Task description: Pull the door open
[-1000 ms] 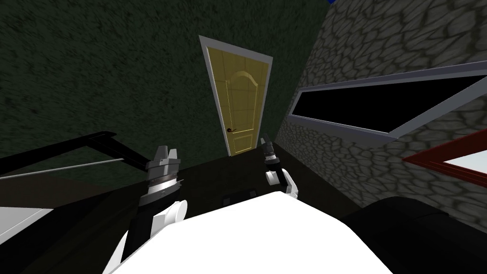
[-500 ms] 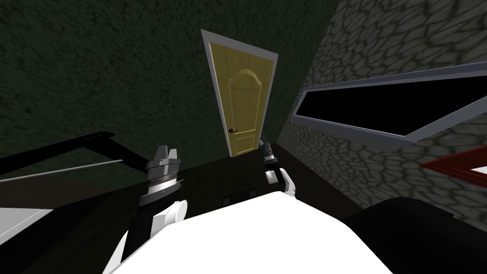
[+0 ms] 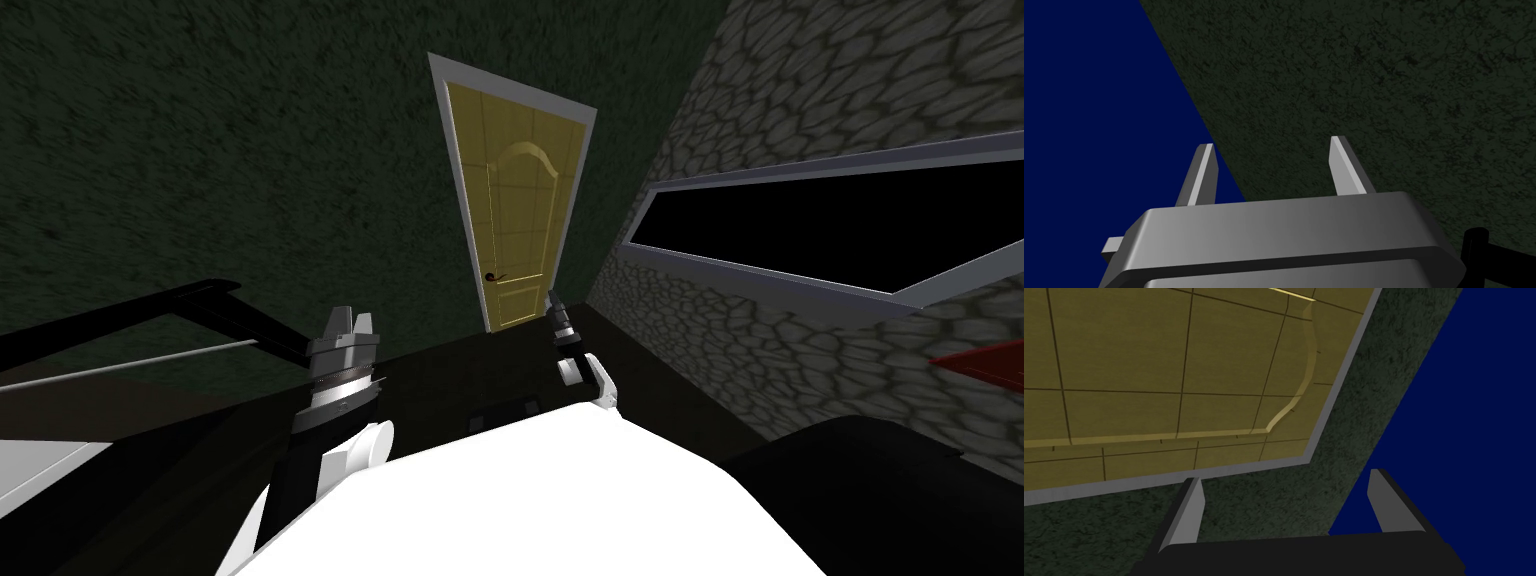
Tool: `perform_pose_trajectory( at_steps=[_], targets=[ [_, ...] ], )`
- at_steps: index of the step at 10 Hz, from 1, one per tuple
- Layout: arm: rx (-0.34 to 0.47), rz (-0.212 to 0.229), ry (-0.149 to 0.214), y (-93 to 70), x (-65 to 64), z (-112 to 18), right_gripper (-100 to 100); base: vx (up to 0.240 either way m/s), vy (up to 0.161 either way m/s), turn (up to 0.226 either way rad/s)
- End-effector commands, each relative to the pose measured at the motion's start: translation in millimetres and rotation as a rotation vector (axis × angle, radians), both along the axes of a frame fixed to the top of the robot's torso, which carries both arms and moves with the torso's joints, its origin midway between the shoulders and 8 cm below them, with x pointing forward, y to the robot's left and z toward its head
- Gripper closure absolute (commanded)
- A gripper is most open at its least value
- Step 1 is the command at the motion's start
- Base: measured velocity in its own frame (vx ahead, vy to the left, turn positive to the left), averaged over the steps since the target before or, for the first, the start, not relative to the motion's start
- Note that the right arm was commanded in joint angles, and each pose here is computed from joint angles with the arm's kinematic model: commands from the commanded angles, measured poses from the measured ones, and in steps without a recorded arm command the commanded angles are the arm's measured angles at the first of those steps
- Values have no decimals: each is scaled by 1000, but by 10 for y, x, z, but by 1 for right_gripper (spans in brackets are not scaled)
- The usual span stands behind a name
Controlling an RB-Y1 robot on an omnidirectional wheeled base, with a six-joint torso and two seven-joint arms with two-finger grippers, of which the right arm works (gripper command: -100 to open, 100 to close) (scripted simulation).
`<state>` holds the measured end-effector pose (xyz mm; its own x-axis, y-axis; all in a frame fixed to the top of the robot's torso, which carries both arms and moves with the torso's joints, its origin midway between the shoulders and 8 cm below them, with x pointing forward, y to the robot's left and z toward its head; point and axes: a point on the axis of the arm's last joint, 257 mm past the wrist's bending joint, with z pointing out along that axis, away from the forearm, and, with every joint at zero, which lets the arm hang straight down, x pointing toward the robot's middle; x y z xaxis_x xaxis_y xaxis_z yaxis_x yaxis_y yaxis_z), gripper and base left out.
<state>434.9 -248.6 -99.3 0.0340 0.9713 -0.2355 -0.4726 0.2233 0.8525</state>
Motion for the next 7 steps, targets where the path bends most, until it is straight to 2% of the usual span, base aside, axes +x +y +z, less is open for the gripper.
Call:
perform_pose_trajectory(
  at_steps=[1,7],
  targets=[
    [2,4,20,-25,59,-118,-100,110,60,26],
    [8,15,98,-129,233,-557,-100,100,59,24]
  ],
)
